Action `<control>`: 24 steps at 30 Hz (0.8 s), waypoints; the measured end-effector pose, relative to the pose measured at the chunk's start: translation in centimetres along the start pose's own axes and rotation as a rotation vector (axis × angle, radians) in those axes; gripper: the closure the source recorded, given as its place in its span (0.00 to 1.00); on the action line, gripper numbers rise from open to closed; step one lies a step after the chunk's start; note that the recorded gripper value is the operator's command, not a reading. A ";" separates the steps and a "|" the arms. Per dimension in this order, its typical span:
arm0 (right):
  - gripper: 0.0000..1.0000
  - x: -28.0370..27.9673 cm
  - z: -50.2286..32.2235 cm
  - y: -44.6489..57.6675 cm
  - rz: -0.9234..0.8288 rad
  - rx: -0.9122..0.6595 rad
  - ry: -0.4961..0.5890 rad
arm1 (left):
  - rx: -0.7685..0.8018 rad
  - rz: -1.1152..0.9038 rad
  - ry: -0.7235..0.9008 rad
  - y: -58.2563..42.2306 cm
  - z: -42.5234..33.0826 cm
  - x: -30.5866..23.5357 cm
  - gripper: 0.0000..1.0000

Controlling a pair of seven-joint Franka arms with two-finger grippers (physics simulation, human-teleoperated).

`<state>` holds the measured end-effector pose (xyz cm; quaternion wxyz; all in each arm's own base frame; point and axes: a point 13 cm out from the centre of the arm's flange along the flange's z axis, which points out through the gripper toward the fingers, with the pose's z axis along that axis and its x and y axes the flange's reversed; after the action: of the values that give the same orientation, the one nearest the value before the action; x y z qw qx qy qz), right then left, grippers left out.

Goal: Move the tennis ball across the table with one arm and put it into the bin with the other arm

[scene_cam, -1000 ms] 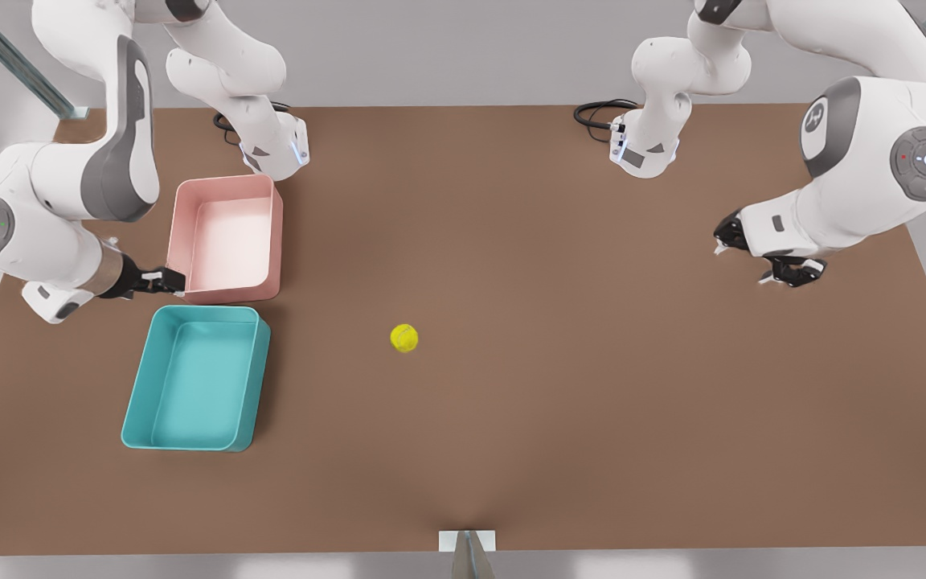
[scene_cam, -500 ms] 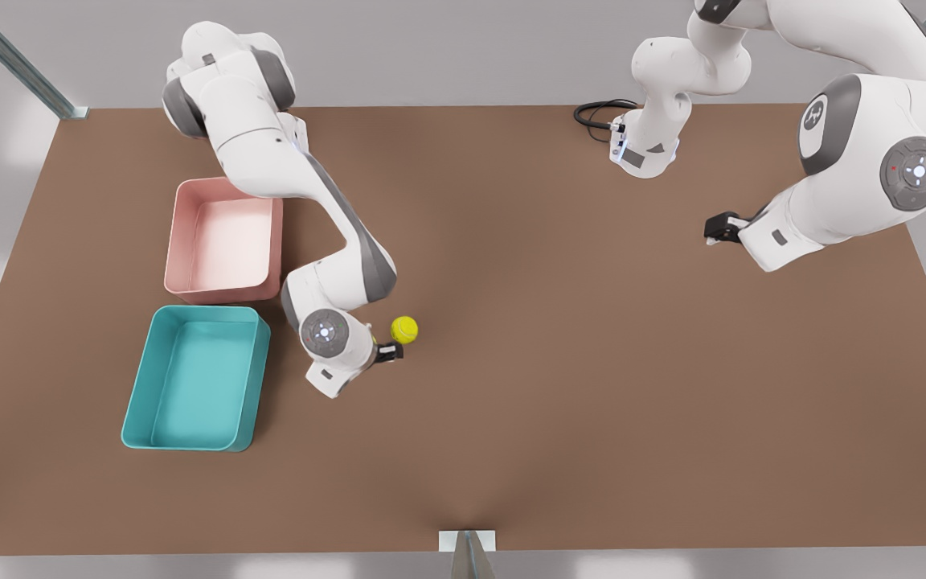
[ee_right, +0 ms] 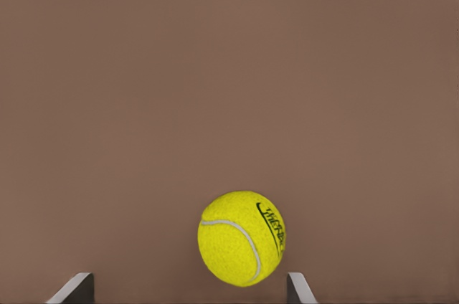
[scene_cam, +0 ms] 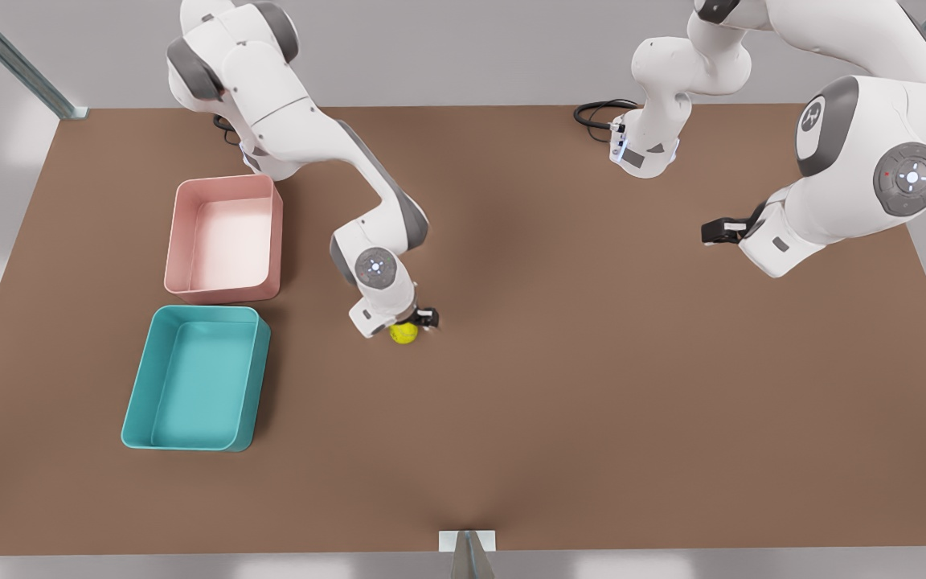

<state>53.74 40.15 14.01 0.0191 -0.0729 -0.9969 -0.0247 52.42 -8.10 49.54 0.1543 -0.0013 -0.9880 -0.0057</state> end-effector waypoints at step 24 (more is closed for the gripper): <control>0.00 1.4 9.2 -2.0 0.186 0.066 0.002 | -0.004 -0.105 0.017 -0.2 0.5 0.0 0.00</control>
<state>51.69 38.81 4.78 0.0249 -0.1644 -0.9860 0.0100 52.29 -8.32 49.03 0.1621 0.0505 -0.9854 -0.0159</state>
